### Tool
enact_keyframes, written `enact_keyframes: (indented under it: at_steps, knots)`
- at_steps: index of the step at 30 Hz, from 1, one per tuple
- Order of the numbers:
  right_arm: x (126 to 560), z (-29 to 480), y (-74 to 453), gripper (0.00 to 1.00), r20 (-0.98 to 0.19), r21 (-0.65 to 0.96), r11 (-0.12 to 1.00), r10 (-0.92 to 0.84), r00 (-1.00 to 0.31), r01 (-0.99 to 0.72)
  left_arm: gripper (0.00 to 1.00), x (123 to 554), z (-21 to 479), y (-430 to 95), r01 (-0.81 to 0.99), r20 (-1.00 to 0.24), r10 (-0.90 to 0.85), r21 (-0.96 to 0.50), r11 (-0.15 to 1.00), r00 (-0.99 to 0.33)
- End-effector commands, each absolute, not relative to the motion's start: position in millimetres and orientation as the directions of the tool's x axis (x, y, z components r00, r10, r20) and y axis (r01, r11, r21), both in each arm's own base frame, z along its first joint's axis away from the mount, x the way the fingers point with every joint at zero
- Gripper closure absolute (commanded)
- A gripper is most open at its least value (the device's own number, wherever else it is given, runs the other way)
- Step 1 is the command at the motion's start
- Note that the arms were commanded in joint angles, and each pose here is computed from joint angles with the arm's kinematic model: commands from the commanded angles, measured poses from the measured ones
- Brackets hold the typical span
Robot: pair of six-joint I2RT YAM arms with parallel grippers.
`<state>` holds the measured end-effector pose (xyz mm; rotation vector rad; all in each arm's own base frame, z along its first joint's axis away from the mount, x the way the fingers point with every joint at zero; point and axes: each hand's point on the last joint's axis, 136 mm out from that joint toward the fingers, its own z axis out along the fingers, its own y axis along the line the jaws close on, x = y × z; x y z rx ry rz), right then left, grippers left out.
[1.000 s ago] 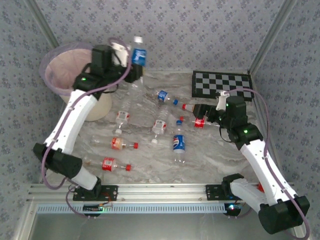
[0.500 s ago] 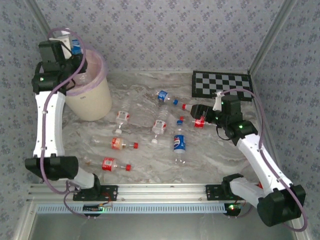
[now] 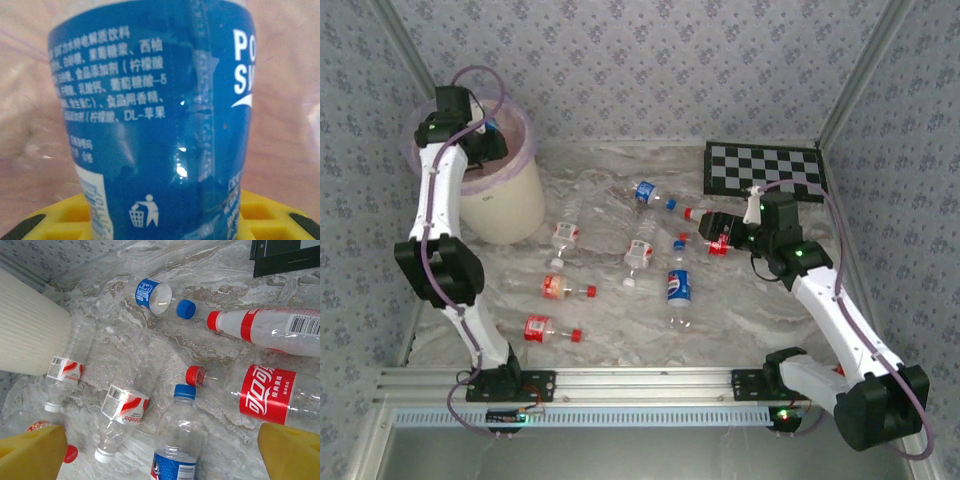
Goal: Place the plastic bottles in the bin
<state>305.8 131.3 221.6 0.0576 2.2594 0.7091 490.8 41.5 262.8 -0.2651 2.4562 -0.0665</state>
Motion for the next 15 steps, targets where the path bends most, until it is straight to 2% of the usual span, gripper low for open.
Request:
enact_keyframes:
  at_steps: [1,6,7,10,15]
  knots:
    - [297.5,215.5,130.6,0.00,-0.632,0.515,0.843,0.250,-0.734,-0.157,0.59,490.5,254.1,37.9,-0.150,-0.569,-0.216,-0.161,0.975,-0.793]
    - [291.3,215.7,120.2,0.00,-0.640,0.491,0.861,0.255,-0.725,-0.131,0.16,500.2,240.5,43.9,-0.175,-0.551,-0.246,-0.179,0.968,-0.797]
    - [290.5,215.3,118.0,0.00,-0.640,0.487,0.864,0.256,-0.725,-0.125,0.11,500.4,241.6,43.9,-0.174,-0.553,-0.245,-0.178,0.968,-0.796]
    - [288.2,212.0,112.9,0.00,-0.632,0.482,0.870,0.262,-0.729,-0.105,0.01,499.9,249.5,44.2,-0.164,-0.569,-0.234,-0.172,0.971,-0.788]
    - [281.2,213.9,123.1,0.00,-0.552,0.498,0.864,0.247,-0.796,-0.077,0.01,493.2,280.1,47.4,-0.154,-0.613,-0.207,-0.139,0.978,-0.762]
